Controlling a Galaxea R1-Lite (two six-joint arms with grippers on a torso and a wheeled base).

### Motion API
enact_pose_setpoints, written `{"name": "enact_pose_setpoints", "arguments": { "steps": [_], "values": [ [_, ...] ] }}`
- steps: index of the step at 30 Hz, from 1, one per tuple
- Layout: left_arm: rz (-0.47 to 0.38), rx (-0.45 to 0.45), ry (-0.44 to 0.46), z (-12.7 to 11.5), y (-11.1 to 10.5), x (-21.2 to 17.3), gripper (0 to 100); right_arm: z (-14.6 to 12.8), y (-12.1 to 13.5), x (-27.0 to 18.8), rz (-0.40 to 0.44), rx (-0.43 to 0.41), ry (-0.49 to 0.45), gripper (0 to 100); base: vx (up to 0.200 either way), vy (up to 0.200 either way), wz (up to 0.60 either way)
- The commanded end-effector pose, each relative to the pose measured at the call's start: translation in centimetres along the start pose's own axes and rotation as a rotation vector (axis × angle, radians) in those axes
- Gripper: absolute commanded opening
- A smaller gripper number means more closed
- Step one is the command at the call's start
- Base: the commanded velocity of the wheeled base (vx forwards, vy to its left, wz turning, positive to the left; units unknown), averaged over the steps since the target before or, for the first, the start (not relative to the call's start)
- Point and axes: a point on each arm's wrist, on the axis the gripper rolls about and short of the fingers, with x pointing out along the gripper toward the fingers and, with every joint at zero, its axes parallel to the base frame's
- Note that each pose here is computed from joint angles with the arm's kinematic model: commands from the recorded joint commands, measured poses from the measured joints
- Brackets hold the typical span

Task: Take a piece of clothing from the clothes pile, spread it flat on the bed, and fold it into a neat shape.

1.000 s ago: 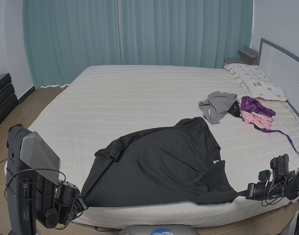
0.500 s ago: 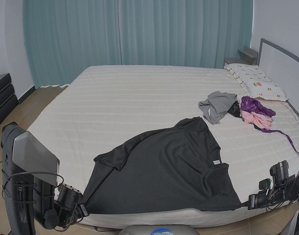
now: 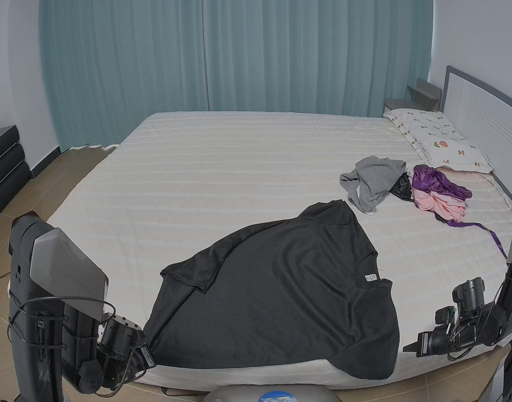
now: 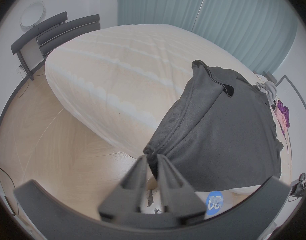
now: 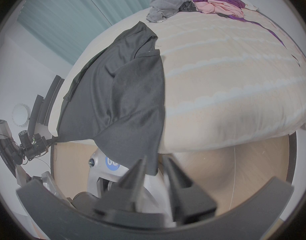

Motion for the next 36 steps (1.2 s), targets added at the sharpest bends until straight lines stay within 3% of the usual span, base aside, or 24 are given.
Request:
{"name": "enact_pose_setpoints", "arguments": {
  "steps": [1, 7, 16, 22, 36],
  "values": [
    [0.009, 0.002, 0.013, -0.4, 0.3, 0.1, 100, -0.5, -0.3, 1.3, 0.0, 0.017, 0.037, 100, 0.0, 0.0, 0.0],
    [-0.019, -0.021, -0.023, 0.1, 0.1, 0.1, 100, -0.1, -0.4, 1.1, 0.009, 0.019, -0.009, 100, 0.0, 0.0, 0.0],
    [-0.114, -0.128, -0.183, 3.1, -0.3, -1.1, 100, 1.0, 0.5, 1.0, 0.062, 0.095, -0.133, 100, 0.0, 0.0, 0.0],
    [-0.128, -0.144, -0.202, 3.4, -0.3, -1.0, 100, 1.1, 1.0, 0.7, 0.091, 0.102, -0.186, 100, 0.0, 0.0, 0.0],
    [-0.17, -0.161, -0.171, 3.6, -0.3, -1.0, 100, 0.8, 1.2, 1.1, 0.101, 0.102, -0.187, 100, 0.171, 0.0, 0.0]
  ]
}}
